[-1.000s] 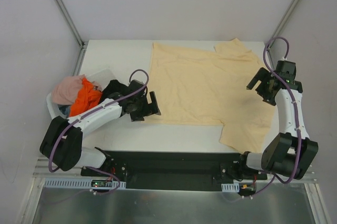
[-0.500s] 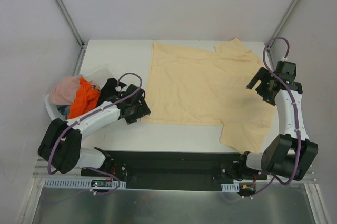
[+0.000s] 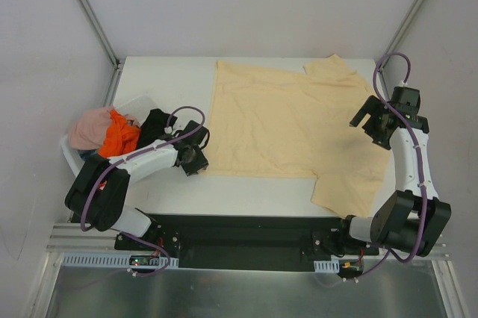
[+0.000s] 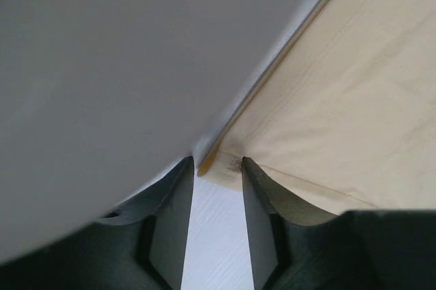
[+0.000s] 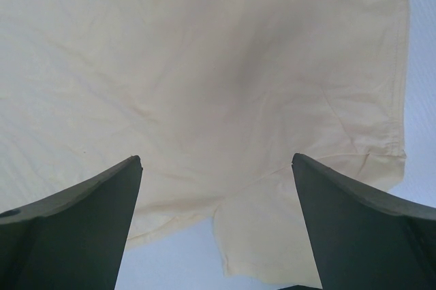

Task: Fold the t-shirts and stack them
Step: Grap the side of the flattened tshirt closest away from the robot with both arms

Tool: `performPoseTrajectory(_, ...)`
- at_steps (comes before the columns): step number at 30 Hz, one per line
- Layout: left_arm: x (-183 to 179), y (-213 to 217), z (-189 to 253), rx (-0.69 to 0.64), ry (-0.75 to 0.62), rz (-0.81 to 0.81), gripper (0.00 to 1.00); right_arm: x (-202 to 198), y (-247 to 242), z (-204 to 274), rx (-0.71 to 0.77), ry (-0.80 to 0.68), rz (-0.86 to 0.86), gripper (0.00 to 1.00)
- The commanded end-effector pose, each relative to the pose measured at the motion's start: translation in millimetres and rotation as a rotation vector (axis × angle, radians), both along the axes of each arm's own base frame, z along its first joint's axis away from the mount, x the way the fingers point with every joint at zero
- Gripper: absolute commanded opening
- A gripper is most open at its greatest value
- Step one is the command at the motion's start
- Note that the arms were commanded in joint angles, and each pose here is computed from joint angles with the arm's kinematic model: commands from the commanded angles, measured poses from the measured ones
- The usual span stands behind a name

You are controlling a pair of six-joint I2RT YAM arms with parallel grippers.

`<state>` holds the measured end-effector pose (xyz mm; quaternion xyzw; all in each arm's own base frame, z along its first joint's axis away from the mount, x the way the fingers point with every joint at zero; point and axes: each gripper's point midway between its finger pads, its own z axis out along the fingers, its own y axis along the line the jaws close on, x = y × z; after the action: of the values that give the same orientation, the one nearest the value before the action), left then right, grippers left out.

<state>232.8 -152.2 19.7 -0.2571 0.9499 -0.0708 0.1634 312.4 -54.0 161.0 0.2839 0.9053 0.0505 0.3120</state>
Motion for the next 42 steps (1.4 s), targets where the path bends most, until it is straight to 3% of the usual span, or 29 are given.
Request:
performPoseTrajectory(1, -6.0, -1.2, -1.9, -0.01, 0.037, 0.002, 0.31, 1.0, 2.1, 4.1, 0.003, -0.025, -0.011, 0.96)
performPoseTrajectory(7, -10.0, -0.7, -10.3, 0.005, 0.067, -0.021, 0.31, -8.6, 1.2, -3.8, 0.004, 0.006, -0.041, 0.96)
performPoseTrajectory(10, -12.7, -2.3, -13.5, 0.003, 0.085, -0.035, 0.16, -20.9, -1.2, -11.3, 0.001, 0.062, -0.08, 0.96)
performPoseTrajectory(12, -16.9, -2.2, -16.1, 0.001, 0.099, -0.039, 0.0, -31.7, -8.5, -17.0, -0.032, 0.105, -0.123, 0.96)
performPoseTrajectory(23, -19.7, 1.0, 2.1, -0.02, 0.022, -0.084, 0.0, -87.7, 23.0, -28.6, 0.078, 0.182, -0.116, 0.96)
performPoseTrajectory(32, -17.9, 0.5, 11.9, -0.028, -0.018, -0.106, 0.0, -185.1, 89.0, -75.1, 0.134, 0.467, 0.033, 0.97)
performPoseTrajectory(35, -14.1, 1.9, 13.9, -0.016, -0.034, -0.106, 0.0, -208.0, 95.0, -89.1, 0.116, 0.543, 0.012, 0.97)
performPoseTrajectory(38, -10.7, 1.1, 16.0, -0.013, -0.044, -0.113, 0.0, -212.6, 98.3, -96.5, 0.13, 0.567, 0.017, 1.0)
performPoseTrajectory(42, -3.8, 0.3, 18.6, 0.003, -0.055, -0.125, 0.0, -207.6, 96.9, -101.4, 0.114, 0.585, 0.019, 0.9)
